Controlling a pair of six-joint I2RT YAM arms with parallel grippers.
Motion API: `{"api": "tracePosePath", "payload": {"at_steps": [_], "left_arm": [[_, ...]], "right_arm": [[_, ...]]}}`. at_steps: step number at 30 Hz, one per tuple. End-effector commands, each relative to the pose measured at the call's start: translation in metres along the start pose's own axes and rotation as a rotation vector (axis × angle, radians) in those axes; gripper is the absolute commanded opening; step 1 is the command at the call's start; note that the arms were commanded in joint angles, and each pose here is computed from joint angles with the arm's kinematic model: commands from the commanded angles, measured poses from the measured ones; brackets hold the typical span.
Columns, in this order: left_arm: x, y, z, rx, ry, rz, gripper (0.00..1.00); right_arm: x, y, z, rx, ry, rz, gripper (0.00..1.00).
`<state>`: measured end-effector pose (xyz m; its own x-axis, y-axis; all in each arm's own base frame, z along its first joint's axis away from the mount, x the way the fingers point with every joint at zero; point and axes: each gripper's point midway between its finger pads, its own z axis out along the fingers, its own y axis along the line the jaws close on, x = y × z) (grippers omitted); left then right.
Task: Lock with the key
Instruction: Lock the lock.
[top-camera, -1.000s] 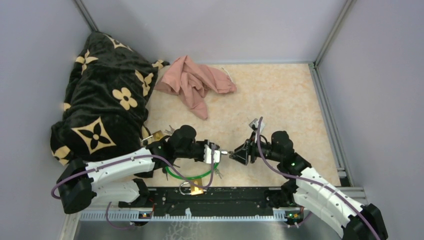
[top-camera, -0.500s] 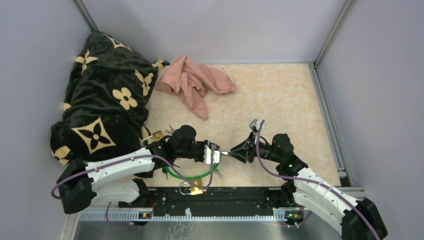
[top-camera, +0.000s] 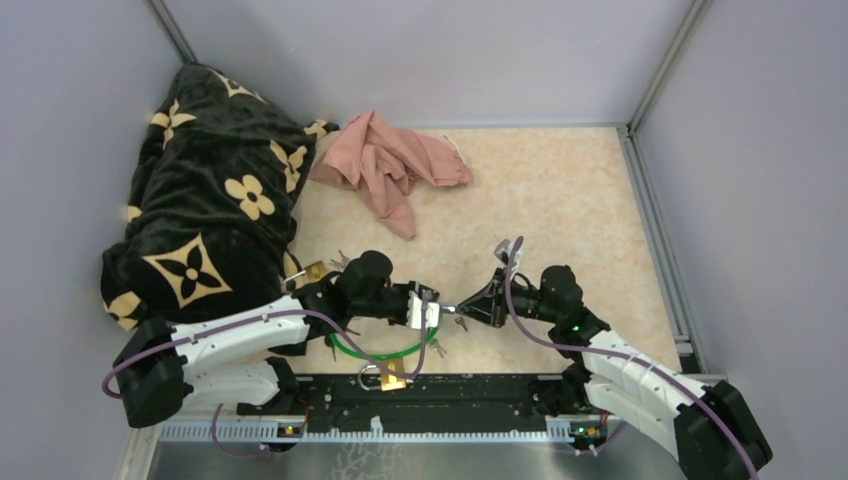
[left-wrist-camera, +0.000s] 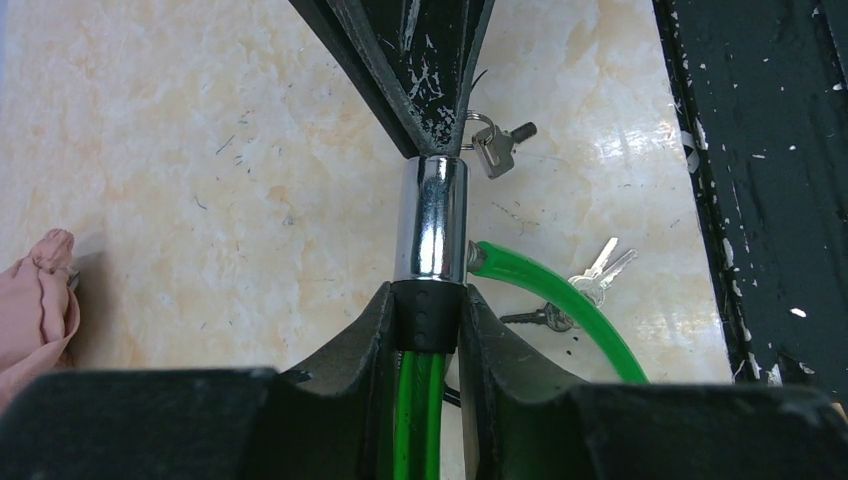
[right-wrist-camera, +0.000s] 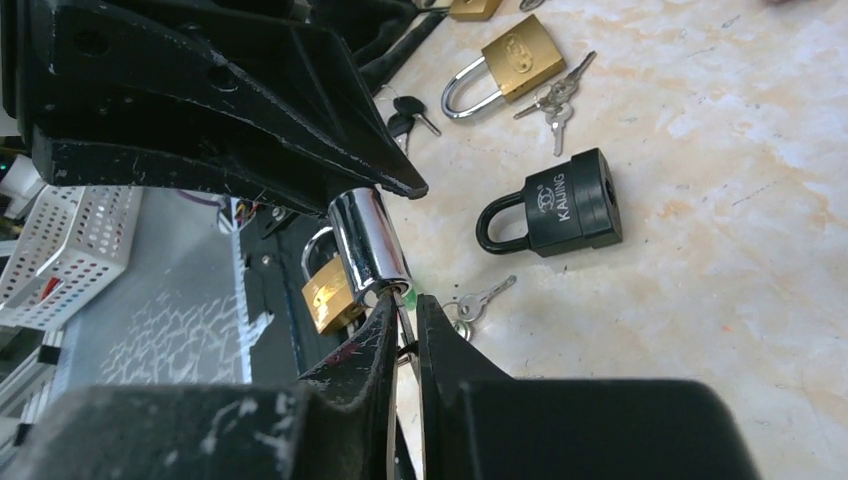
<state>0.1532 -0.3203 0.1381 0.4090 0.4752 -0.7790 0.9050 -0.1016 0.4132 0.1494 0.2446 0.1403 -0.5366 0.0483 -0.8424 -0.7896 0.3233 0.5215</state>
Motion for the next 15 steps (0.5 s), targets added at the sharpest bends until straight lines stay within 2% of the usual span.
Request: {"api": "tracePosePath", "payload": {"at_steps": [1,4,7,11,15], "left_arm": [[-0.004,-0.007,0.000,0.016,-0.031,-0.015,0.00],[-0.008,-0.006,0.001,0.004,-0.056,-0.016,0.00],[-0.010,-0.003,0.000,-0.020,-0.074,0.005,0.00],[-0.011,0.006,0.000,-0.068,-0.086,0.060,0.00],[-0.012,0.009,-0.002,-0.094,-0.094,0.102,0.00]], "right_arm": [[-0.005,0.016,0.002,-0.083,0.002,0.020,0.05],[-0.009,0.023,0.001,-0.111,-0.012,0.054,0.00],[-0.019,0.028,0.003,-0.109,-0.010,0.108,0.00],[-0.018,0.025,0.004,-0.033,0.054,0.316,0.00],[-0.014,0.033,0.005,-0.038,0.075,0.559,0.00]]}}
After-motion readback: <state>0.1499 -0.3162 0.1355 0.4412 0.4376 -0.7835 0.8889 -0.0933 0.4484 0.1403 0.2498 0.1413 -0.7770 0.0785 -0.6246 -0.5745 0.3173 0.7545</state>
